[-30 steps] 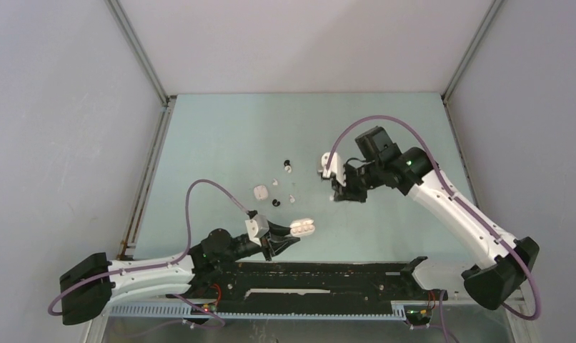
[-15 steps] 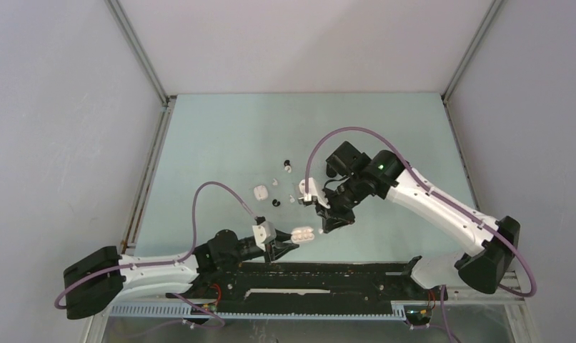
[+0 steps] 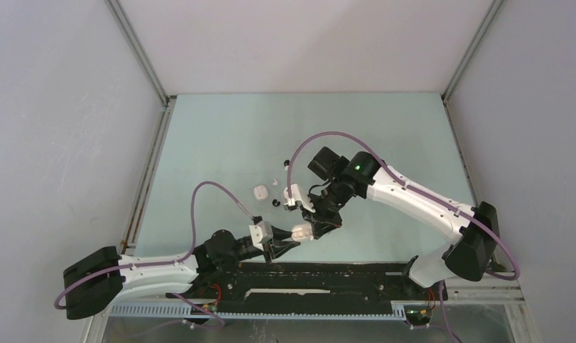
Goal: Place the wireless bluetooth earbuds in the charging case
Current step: Insert the right earbud into the right side groove of the charging case.
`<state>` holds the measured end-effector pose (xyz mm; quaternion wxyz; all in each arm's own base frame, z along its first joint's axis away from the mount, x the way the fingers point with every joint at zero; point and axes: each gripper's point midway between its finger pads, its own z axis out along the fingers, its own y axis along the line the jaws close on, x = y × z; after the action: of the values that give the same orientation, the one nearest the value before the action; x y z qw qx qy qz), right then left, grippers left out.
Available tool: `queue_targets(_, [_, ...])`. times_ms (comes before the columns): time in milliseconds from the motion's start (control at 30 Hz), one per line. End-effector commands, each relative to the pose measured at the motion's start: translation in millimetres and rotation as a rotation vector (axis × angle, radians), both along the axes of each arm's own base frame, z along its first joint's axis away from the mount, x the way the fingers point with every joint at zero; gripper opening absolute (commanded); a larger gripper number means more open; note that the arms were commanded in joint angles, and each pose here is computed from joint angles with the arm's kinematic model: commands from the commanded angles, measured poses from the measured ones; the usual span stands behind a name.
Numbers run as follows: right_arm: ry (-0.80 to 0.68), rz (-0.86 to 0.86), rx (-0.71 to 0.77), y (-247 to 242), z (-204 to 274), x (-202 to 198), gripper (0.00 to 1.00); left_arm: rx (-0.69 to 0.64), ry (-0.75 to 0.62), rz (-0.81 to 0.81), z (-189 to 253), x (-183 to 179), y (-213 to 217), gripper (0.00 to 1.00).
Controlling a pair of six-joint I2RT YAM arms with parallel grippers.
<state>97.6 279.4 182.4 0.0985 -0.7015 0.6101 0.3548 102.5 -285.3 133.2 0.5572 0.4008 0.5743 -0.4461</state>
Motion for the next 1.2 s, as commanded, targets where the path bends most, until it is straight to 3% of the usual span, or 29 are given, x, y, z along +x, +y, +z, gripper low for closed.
queue_targets(0, [-0.017,-0.002,0.061,15.9,13.4,4.7,0.00,-0.055,-0.042,-0.026,9.8,-5.6,0.2,0.00])
queue_targets(1167, [-0.078,-0.035,-0.010,18.2,-5.3,20.6,0.00,-0.078,-0.048,-0.048,13.6,-10.9,1.9,0.00])
